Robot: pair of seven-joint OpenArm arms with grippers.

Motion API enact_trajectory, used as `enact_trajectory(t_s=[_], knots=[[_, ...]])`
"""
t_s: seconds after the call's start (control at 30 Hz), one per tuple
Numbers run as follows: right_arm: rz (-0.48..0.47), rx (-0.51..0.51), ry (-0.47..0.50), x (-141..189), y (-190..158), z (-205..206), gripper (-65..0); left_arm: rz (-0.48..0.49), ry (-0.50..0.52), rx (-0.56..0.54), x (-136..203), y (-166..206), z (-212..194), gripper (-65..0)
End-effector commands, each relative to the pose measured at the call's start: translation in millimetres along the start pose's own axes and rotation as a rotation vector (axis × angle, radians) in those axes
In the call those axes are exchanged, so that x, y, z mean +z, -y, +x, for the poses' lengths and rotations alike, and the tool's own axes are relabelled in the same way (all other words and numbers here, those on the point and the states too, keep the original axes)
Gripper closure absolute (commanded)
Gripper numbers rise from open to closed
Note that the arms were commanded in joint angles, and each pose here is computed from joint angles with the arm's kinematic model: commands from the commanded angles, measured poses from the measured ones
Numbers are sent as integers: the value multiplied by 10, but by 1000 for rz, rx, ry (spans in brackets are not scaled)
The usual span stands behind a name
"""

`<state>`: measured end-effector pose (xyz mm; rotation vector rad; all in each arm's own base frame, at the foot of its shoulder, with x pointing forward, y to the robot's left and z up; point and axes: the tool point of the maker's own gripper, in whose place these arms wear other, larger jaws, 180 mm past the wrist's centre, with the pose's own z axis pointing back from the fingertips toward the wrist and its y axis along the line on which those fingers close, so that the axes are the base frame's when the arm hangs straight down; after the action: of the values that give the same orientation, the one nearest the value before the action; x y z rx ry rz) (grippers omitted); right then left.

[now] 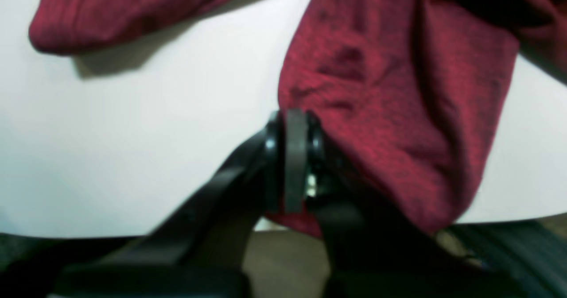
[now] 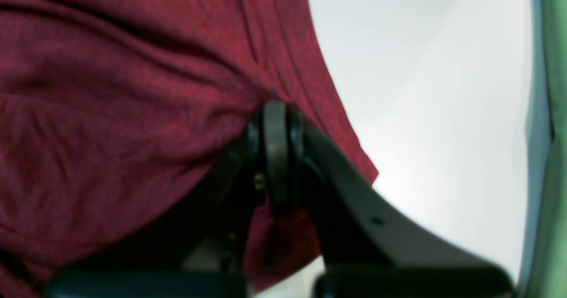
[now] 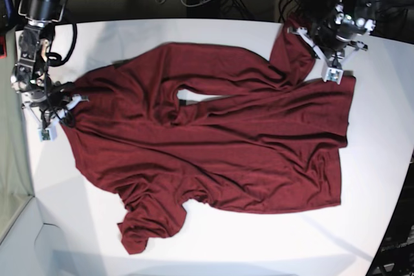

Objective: Layout the t-shirt on the table in an organized manner, then fold the t-shirt properly
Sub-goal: 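Pull the grasped edge with the left gripper away from the right gripper, then hold both edges and stretch the shirt body taut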

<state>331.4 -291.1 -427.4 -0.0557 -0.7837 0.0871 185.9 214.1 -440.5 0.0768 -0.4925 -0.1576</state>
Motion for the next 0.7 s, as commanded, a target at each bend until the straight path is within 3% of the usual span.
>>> enact_trajectory(t_s=[0.0,0.2,0.47,0.67], knots=[[-15,15,-19,14,64,6,0,56,-129,-34,-3,-126,-323,-4],[-14,15,-21,13,59,1,0,178,-108,-154,48,-469,-212,0],[-17,13,-26,21,76,-33,0,247,-102,-244,141,-833,-95,0],[-23,13,-36,30,105,-68,0,302,-45,-297,222,-1064,227,0]])
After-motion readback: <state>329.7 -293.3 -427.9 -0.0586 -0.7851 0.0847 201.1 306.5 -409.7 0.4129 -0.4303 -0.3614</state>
